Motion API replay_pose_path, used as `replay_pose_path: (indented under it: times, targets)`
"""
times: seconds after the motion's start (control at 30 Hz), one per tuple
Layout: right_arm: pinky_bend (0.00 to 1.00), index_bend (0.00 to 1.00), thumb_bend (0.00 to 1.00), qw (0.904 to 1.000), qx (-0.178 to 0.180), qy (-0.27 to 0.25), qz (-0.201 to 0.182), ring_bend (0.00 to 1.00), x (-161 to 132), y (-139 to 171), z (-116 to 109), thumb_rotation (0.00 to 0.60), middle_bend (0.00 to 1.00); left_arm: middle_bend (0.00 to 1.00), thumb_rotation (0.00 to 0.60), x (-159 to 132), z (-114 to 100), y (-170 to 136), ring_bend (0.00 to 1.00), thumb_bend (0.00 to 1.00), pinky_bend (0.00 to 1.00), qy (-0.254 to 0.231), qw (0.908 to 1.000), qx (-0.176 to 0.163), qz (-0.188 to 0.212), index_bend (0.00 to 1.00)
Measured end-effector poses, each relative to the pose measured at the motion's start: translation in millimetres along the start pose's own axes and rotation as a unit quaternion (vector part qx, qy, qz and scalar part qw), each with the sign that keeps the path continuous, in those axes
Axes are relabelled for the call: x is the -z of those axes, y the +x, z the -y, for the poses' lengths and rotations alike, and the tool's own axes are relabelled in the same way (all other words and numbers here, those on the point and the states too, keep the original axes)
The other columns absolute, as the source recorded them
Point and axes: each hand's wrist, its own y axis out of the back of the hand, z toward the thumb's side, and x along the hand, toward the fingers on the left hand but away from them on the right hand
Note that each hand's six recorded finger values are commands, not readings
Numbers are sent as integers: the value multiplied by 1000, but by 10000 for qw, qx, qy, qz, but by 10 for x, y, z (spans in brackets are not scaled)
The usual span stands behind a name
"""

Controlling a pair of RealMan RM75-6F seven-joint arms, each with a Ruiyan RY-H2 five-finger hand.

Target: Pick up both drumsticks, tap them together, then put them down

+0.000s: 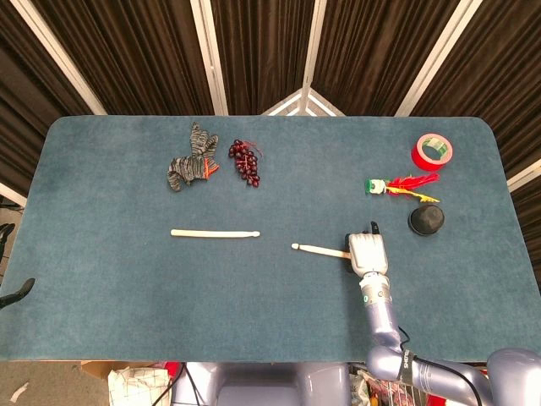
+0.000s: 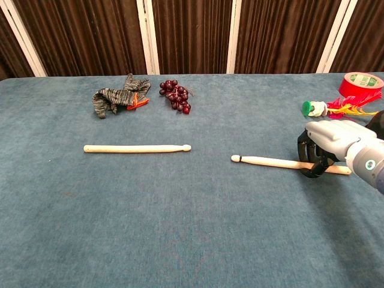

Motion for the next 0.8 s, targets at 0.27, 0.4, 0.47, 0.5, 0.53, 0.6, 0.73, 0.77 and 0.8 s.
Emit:
replay_pose_path:
  times: [0.27, 0.4, 0.47, 0.5, 0.53, 0.6, 0.73, 0.77, 0.8]
  targets:
    - [91, 629, 442, 9999, 16, -27, -112, 397, -20, -4, 2, 600, 557, 72, 600, -2, 2, -2, 0, 325, 0, 0, 10000, 8, 2, 90]
    - [91, 629, 441, 9998, 11, -23, -171, 403, -30, -6, 0, 600, 562, 72, 600, -3, 4, -1, 0, 326, 0, -2, 10000, 17, -2, 89]
    - [91, 631, 442, 9998, 11, -15, -207, 407, -36, -7, 0, 600, 566, 72, 600, -4, 5, 0, 0, 326, 0, -3, 10000, 21, -1, 89]
    - [91, 633, 442, 9997, 18, 7, -228, 412, -37, -8, -1, 600, 570, 72, 600, -4, 7, 0, 0, 326, 0, -3, 10000, 24, 0, 89]
    - [91, 634, 442, 9997, 22, 25, -241, 414, -36, -9, -1, 600, 572, 71, 600, -4, 8, -1, 0, 325, 0, -4, 10000, 29, 1, 89]
    - [91, 636, 441, 9997, 28, 30, -257, 420, -34, -12, 0, 600, 578, 71, 600, -4, 9, -1, 0, 326, 0, -5, 10000, 34, 1, 89]
    - [91, 638, 442, 9996, 2, 21, -267, 422, -30, -14, 8, 600, 581, 71, 600, -3, 7, 0, 0, 326, 0, -9, 10000, 29, -4, 89]
    - [91, 642, 442, 9996, 2, 21, -269, 424, -30, -14, 7, 600, 582, 71, 600, -3, 7, 0, 0, 326, 0, -11, 10000, 28, -5, 89]
    - [91, 649, 442, 9996, 6, 18, -273, 427, -31, -13, 5, 600, 584, 71, 600, -2, 7, 0, 0, 325, 0, -10, 10000, 28, -5, 89]
